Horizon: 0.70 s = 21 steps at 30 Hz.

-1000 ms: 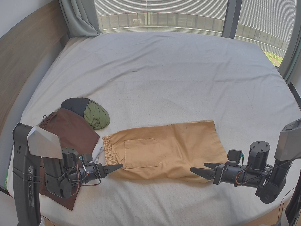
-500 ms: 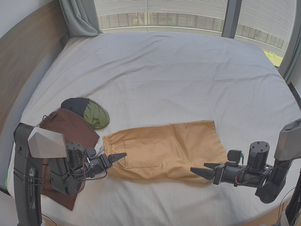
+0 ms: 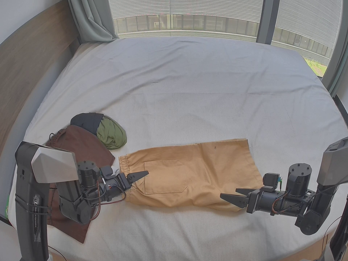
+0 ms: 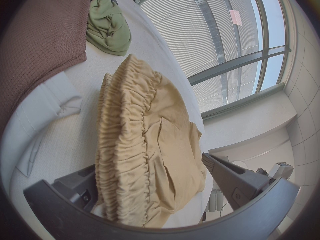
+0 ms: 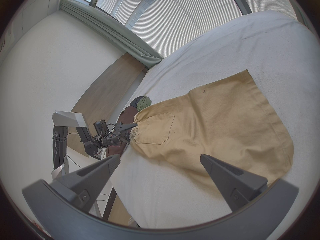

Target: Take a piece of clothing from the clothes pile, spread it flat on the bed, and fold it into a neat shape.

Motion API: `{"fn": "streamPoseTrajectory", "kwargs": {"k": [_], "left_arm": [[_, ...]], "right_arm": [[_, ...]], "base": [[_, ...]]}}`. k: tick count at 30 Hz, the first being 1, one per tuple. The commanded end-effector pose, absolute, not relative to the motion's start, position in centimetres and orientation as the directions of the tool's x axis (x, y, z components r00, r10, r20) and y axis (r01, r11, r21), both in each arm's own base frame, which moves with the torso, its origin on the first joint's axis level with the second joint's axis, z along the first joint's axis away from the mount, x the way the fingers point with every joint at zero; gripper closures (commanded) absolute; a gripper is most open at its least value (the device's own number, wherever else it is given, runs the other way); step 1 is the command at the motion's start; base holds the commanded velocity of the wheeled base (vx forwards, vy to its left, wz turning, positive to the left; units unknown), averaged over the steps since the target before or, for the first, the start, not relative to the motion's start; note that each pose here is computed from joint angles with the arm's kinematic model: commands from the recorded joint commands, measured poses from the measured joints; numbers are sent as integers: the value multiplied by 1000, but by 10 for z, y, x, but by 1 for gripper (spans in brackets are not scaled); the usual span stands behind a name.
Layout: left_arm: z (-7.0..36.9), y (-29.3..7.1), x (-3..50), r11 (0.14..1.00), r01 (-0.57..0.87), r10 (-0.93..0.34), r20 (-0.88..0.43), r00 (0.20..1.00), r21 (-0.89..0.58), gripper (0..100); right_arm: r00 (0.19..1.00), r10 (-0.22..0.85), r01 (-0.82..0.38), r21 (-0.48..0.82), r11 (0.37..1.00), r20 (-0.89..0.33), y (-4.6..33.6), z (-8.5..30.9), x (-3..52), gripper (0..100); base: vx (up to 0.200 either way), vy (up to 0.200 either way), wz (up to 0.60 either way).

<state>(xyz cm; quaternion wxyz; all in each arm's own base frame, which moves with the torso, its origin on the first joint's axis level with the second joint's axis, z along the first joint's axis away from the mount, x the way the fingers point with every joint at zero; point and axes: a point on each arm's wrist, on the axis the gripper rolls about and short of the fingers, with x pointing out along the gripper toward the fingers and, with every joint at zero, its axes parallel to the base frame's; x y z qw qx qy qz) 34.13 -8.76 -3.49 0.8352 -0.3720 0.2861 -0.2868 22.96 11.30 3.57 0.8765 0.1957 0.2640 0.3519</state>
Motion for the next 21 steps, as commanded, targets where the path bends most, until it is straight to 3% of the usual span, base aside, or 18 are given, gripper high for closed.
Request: {"fn": "streamPoseTrajectory", "kwargs": {"k": [1,20,21], "left_arm": [[-34,-87,342,559,270,-692,-261,673,-784,0],[-34,-85,342,562,268,-687,-261,679,-782,0],[-34,-85,342,561,270,-688,-259,678,-782,100]], "right_arm": [[612,720,-513,529,676,-326,113,35,230,0],[610,720,-511,529,677,-331,113,34,230,0],[609,719,-510,530,678,-334,113,33,230,0]], "base": [[0,0,0],[0,0,0],[0,0,0]]}}
